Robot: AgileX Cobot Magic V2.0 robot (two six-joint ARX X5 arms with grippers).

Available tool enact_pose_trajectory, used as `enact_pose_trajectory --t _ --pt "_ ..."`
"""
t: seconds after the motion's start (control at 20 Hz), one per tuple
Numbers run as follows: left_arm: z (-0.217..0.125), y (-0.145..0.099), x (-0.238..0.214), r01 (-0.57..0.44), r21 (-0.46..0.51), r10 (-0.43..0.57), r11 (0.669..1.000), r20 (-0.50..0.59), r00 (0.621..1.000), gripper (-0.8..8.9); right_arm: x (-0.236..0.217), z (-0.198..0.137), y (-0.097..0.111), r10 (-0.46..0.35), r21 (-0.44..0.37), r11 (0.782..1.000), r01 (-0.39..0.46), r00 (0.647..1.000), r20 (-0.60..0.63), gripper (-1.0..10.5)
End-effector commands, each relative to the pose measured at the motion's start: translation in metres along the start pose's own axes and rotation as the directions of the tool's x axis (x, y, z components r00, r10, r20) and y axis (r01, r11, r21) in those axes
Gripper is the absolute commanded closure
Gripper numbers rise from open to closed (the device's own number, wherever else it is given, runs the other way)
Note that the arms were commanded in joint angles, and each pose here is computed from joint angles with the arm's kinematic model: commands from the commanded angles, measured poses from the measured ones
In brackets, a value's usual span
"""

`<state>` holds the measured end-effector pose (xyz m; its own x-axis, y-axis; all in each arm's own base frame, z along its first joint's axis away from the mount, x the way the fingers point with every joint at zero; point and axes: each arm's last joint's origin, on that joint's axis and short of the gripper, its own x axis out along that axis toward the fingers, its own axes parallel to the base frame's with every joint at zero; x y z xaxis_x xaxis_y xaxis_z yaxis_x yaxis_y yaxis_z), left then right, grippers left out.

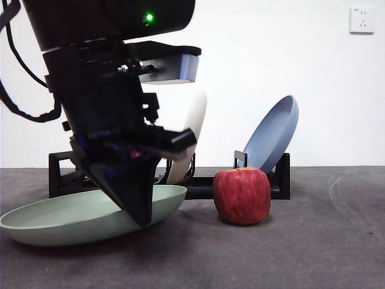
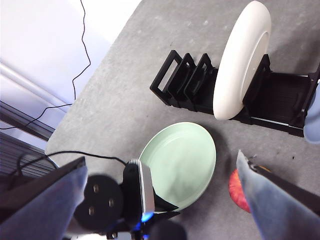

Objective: Take the green plate from the plate rack,put the plate on the table,take the apple from the table,put the apple in the plate

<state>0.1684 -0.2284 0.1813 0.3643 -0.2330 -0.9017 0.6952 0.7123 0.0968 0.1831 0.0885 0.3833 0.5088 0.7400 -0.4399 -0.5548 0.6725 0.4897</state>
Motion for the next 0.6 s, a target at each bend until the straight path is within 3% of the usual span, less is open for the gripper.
enact_pose_trajectory --t 0.05,0.1,0.25,0.6 --pt "-0.0039 0.0021 0.0059 0.068 -0.04 -0.069 0.997 -0.037 0.997 8.08 -0.0007 0.0011 0.001 0.0 -0.02 1.0 0.0 1.0 0.007 4.5" --pt "-0.0037 0.0038 0.0058 0.073 -0.047 -0.075 0.996 -0.037 0.996 8.03 -0.0008 0.0012 0.0009 0.0 -0.019 1.0 0.0 1.0 0.007 4.5" --pt "-0.0035 0.0069 0.0062 0.072 -0.062 -0.074 0.995 -0.037 0.997 6.68 -0.0008 0.0012 0.0009 0.0 -0.02 1.0 0.0 1.0 0.007 4.5" --pt "-0.0016 0.0108 -0.002 0.072 -0.074 -0.073 0.995 -0.007 0.997 6.06 -0.0007 0.0004 0.0008 -0.002 -0.019 1.0 0.002 1.0 0.001 4.5"
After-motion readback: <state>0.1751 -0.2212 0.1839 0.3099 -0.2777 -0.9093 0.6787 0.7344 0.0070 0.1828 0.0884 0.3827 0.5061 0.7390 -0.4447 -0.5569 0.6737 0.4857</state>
